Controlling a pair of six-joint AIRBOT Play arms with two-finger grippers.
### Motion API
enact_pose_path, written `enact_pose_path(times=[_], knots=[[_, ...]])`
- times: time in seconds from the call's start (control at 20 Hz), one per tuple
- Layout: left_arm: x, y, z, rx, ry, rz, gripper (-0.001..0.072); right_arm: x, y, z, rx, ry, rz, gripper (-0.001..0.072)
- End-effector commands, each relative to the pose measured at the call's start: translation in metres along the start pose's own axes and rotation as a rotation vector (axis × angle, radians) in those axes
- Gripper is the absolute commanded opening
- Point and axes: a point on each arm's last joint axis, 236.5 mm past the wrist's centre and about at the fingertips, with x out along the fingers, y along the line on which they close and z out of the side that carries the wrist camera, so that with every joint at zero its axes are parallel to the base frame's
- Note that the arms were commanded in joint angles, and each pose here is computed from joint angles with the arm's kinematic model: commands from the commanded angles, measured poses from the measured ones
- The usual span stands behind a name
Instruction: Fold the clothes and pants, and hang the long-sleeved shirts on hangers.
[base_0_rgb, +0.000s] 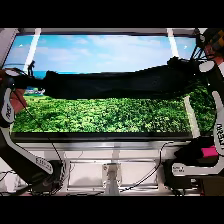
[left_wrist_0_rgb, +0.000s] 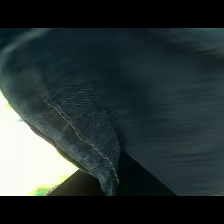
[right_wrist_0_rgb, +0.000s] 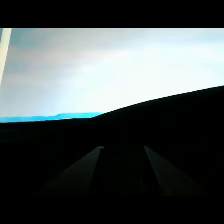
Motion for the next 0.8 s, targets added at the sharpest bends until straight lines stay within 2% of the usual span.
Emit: enact_pose_path(times=[0.0,0.1,0.15,0.25,0.35,0.55,0.75], knots=[[-0.036,-0.053,0.020,0.073,-0.077,-0.079,0.0027,0.001,0.038,0.003,-0.138,0.020,0.031,0.0251],[-0.067,-0.082,0.030,0.138,-0.138,-0.067,0.0027,0.000,0.062,0.023,-0.190,-0.042,0.045,0.0231],[-0.082,-0.096,0.034,0.164,-0.167,-0.062,0.0027,-0.001,0.072,0.036,-0.202,-0.096,0.045,0.0041],[-0.111,-0.124,0.038,0.187,-0.220,-0.054,0.0027,-0.001,0.090,0.059,-0.209,-0.203,0.046,0.0038],[-0.129,-0.149,0.038,0.208,-0.255,-0.055,0.0026,0.008,0.112,0.048,-0.162,-0.179,0.086,0.0037],[-0.135,-0.197,0.034,0.234,-0.272,-0.123,0.0026,0.046,0.178,-0.032,-0.030,0.057,0.230,0.0036],[-0.134,-0.259,0.036,0.224,-0.306,-0.329,0.0026,0.074,0.256,-0.119,-0.030,0.246,0.338,0.0036]])
